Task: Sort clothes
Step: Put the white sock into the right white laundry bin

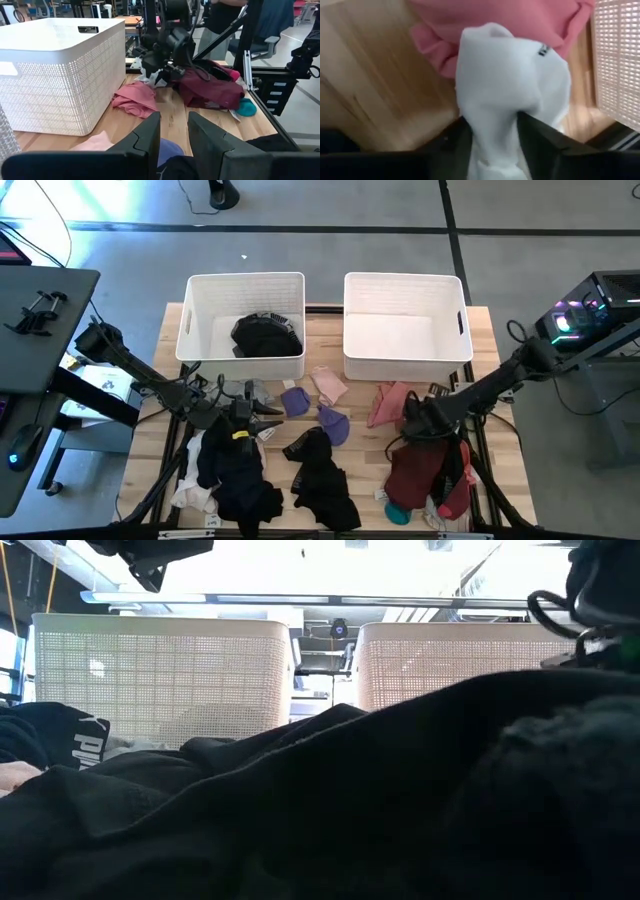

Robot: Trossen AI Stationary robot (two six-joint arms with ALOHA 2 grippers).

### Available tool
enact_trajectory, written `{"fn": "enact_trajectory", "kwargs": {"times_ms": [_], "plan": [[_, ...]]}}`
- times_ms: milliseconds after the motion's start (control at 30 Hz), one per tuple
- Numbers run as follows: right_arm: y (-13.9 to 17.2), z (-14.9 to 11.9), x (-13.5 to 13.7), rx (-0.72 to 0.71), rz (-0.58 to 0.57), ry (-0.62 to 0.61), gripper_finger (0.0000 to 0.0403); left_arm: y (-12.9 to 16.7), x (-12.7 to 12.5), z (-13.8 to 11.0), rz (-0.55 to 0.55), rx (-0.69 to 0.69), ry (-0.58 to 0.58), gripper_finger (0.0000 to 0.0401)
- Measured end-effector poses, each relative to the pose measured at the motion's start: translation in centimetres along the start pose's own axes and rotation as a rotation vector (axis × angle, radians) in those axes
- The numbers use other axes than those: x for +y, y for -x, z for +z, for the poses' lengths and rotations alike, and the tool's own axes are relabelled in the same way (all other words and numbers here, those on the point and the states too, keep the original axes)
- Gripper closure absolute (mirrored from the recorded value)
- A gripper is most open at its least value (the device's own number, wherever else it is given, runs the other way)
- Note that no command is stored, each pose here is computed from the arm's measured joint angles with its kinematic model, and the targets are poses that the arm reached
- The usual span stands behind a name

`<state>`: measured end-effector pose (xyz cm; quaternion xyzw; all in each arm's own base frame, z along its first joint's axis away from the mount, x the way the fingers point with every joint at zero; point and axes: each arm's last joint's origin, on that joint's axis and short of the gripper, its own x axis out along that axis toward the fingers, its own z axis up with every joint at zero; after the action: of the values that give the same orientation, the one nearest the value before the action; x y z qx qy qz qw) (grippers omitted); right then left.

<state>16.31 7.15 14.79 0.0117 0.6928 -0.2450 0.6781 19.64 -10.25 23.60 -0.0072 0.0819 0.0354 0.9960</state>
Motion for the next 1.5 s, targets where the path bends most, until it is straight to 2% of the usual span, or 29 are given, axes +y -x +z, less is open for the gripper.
{"fn": "enact_trajectory", "kwargs": {"times_ms": [133, 167, 300, 433, 733, 1000, 1167, 1300, 1400, 1500], "plan": [[-0.3, 0.3, 0.2, 0.0, 0.001, -0.012, 0.0378, 0.0, 0.0, 0.0, 0.0, 0.0, 0.0, 0.0314], [-0.2, 0.4, 0.2, -0.004, 0.004, -0.013, 0.0389, 0.0, 0.0, 0.0, 0.0, 0.0, 0.0, 0.0314], [0.4, 0.3, -0.1, -0.026, 0.035, -0.049, 0.0383, 0.0, 0.0, 0.0, 0.0, 0.0, 0.0, 0.0314], [2.6, 0.6, -0.5, -0.066, 0.079, -0.064, 0.0397, 0.0, 0.0, 0.0, 0.0, 0.0, 0.0, 0.0314], [11.8, 2.7, -2.1, -0.212, 0.125, -0.056, 0.0399, 0.0, 0.0, 0.0, 0.0, 0.0, 0.001, 0.0314], [19.9, 4.3, -4.4, -0.543, 0.102, -0.018, 0.04, 0.0, 0.0, 0.0, 0.0, -0.001, 0.001, 0.0314], [23.7, 4.8, -6.1, -0.76, -0.002, -0.007, 0.0399, 0.0, 0.0, 0.0, 0.0, 0.0, 0.001, 0.0314], [26.2, 5.5, -8.0, -0.917, -0.175, -0.046, 0.0399, 0.0, 0.0, 0.0, 0.0, -0.001, -0.005, 0.0314], [27.2, 6.5, -10.0, -0.945, -0.298, -0.074, 0.0399, 0.0, 0.0, 0.0, 0.0, -0.001, -0.01, 0.0314], [26.9, 7.8, -12.5, -0.882, -0.345, -0.087, 0.0399, 0.0, 0.0, 0.0, 0.0, -0.002, -0.016, 0.0314]]}}
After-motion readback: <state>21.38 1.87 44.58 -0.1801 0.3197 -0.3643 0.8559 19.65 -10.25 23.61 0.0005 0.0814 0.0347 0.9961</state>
